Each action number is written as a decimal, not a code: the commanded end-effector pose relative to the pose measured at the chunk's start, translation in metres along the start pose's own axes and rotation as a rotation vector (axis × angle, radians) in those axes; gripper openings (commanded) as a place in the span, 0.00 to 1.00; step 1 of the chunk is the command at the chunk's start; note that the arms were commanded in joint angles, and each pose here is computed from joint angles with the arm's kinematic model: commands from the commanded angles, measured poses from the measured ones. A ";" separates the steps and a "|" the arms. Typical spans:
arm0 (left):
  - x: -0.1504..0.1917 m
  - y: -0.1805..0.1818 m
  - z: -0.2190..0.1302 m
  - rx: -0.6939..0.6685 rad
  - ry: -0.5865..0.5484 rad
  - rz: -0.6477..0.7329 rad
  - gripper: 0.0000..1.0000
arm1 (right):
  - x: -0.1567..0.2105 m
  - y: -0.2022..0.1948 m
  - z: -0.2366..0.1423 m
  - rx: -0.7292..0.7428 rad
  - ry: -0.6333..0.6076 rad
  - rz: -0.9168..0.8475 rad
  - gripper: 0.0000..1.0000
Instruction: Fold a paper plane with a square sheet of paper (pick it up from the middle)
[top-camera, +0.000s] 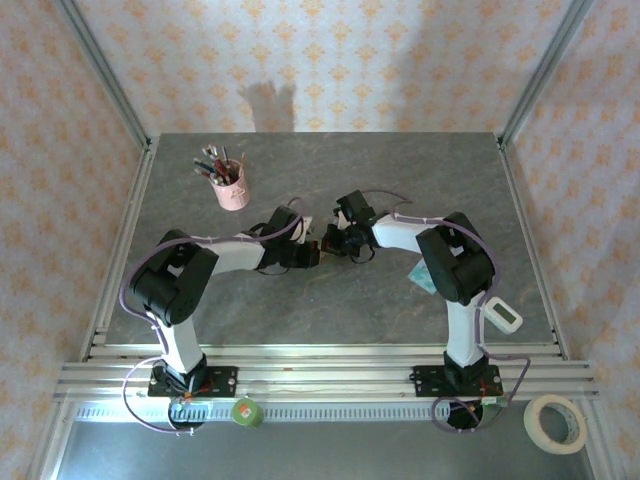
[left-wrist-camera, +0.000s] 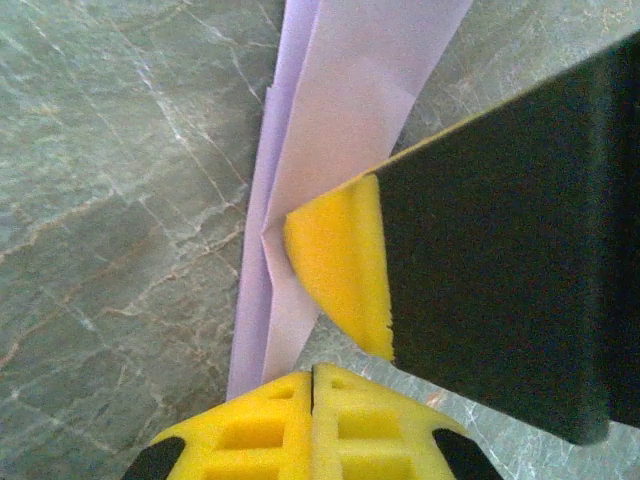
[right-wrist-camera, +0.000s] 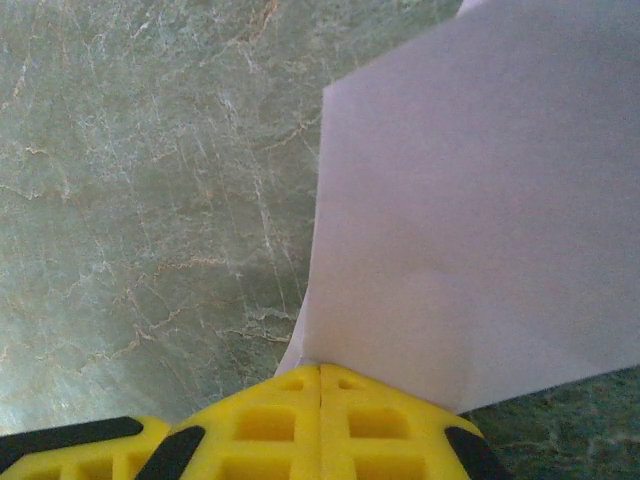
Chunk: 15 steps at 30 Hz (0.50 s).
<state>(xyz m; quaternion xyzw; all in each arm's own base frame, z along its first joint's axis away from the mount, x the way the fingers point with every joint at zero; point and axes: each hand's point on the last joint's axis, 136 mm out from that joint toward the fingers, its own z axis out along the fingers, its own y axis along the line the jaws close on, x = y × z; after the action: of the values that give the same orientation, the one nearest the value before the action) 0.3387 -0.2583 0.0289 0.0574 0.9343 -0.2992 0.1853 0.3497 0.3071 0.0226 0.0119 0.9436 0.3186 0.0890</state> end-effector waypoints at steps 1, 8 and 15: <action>-0.011 0.002 0.002 -0.001 -0.013 0.023 0.00 | 0.011 -0.031 0.010 0.102 0.030 0.021 0.00; -0.003 0.008 0.012 0.005 0.023 0.016 0.00 | 0.011 -0.031 0.011 0.098 0.033 0.021 0.00; 0.016 0.021 0.010 -0.028 0.067 -0.002 0.00 | 0.003 -0.026 0.005 0.097 0.009 0.013 0.00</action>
<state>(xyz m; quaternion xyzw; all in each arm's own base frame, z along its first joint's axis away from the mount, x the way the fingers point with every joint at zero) 0.3435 -0.2569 0.0211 0.0605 0.9356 -0.2978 0.1799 0.3497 0.3070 0.0226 0.0120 0.9437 0.3183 0.0892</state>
